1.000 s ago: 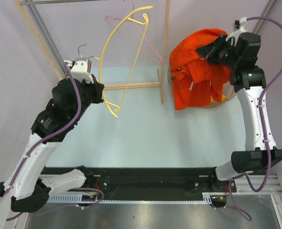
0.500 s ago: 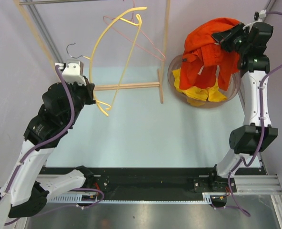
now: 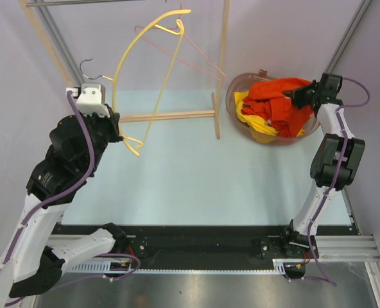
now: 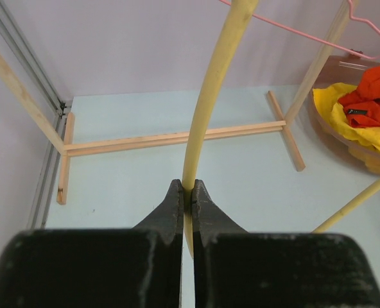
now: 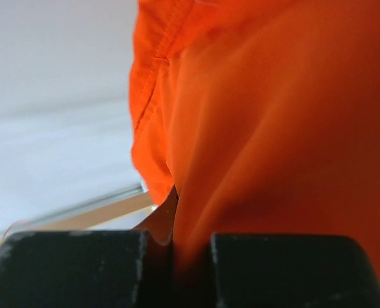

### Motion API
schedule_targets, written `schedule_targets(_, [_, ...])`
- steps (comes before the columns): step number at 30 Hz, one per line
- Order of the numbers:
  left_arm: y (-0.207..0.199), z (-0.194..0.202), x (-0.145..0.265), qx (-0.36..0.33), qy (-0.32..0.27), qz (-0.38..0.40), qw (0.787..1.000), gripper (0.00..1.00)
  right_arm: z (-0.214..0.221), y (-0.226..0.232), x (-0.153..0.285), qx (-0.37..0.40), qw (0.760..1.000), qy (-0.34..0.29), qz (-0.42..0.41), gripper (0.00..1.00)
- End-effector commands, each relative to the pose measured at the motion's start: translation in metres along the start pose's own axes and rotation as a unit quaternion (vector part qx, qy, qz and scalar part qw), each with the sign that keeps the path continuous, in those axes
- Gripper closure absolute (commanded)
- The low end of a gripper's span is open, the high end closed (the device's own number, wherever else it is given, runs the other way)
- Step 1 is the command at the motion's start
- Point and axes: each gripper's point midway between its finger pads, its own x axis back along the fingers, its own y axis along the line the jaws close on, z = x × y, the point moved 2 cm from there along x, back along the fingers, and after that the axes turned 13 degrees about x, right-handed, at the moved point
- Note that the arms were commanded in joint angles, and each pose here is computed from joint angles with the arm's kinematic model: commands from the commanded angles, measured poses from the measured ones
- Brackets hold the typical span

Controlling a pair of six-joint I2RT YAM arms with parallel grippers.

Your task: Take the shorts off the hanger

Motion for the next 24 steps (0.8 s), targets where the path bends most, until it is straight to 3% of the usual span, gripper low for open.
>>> schedule_targets(1, [0.004, -0.014, 0.006, 0.013, -0.028, -0.003, 1.000, 1.00, 0.006, -0.030, -0.016, -0.029, 0.998, 0.013, 0.061, 1.00])
schedule_targets(4, [0.006, -0.011, 0.007, 0.014, -0.024, -0.007, 1.000, 1.00, 0.010, -0.045, -0.021, -0.030, 0.994, 0.031, 0.098, 0.97])
schedule_targets(7, [0.007, -0.007, 0.009, 0.018, -0.019, -0.008, 1.000, 1.00, 0.015, -0.058, -0.021, -0.027, 0.988, 0.058, 0.142, 0.76])
schedule_targets(8, [0.008, -0.007, 0.010, 0.019, -0.019, -0.008, 1.000, 1.00, 0.020, -0.062, -0.018, -0.021, 0.985, 0.073, 0.155, 0.61])
schedule_targets(10, [0.012, -0.008, 0.011, 0.018, -0.022, -0.016, 0.999, 1.00, 0.016, -0.055, -0.011, -0.010, 0.984, 0.074, 0.161, 0.48])
schedule_targets(11, [0.013, -0.009, 0.012, 0.013, -0.023, -0.019, 0.999, 1.00, 0.015, -0.052, -0.006, 0.003, 0.984, 0.074, 0.164, 0.36])
schedule_targets(16, [0.015, -0.017, 0.016, 0.012, -0.031, -0.024, 0.999, 1.00, 0.014, -0.037, 0.023, 0.028, 0.977, 0.079, 0.198, 0.09])
schedule_targets(17, [0.015, -0.017, 0.016, 0.013, -0.030, -0.023, 0.999, 1.00, 0.017, -0.035, 0.028, 0.029, 0.975, 0.082, 0.205, 0.00])
schedule_targets(24, [0.017, -0.010, 0.018, 0.036, -0.012, -0.033, 0.999, 1.00, 0.040, -0.035, 0.084, 0.040, 0.950, 0.072, 0.301, 0.00])
